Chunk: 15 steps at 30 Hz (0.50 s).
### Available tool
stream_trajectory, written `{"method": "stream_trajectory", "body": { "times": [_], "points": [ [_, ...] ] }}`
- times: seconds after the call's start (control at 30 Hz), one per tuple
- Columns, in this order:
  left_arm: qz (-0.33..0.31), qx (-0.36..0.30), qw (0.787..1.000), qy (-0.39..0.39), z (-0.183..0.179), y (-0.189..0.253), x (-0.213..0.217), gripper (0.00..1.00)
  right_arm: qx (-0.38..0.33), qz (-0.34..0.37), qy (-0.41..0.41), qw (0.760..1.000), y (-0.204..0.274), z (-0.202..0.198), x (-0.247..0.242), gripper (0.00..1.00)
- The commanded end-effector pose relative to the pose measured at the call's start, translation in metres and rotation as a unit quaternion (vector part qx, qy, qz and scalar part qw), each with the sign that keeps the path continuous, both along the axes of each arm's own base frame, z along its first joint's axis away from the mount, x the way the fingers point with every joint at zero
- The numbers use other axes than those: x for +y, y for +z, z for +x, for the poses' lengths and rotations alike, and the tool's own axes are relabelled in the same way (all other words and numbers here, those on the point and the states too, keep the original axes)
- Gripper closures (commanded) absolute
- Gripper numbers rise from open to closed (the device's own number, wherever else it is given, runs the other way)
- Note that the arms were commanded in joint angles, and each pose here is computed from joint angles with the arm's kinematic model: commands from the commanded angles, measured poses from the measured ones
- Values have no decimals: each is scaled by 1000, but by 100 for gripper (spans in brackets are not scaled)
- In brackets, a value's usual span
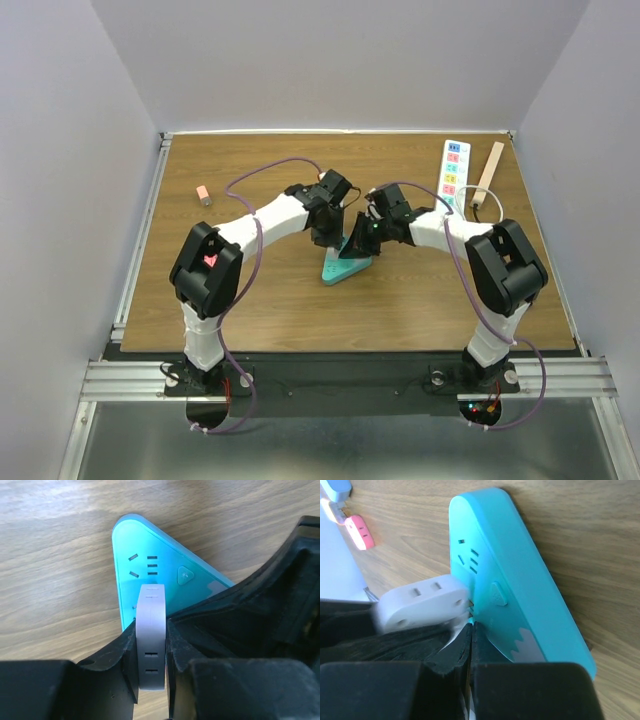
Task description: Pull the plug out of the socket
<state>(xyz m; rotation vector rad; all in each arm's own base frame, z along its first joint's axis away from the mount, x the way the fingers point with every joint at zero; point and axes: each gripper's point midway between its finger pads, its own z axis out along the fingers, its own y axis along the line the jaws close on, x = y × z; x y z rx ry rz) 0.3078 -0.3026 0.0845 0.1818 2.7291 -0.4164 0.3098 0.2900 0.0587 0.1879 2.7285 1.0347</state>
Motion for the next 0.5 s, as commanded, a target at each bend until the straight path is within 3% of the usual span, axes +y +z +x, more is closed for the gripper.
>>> {"method": "stream_trajectory", "body": {
  "times": [0.0, 0.2, 0.3, 0.47],
  "points": [
    [-52, -86, 995, 0, 29, 92, -10, 100, 59, -126, -27, 990, -71, -27, -46, 100],
    [-88, -105, 990, -17, 36, 134, -17, 100, 92, -159, -27, 983, -97, -43, -60, 100],
    [-73, -118, 990, 0, 43, 143, -1, 100, 89, -156, -24, 983, -95, -42, -58, 100],
    [-28, -136, 985, 106, 81, 135, 108, 100, 46, -127, -21, 991, -62, -26, -48, 100]
  ]
}}
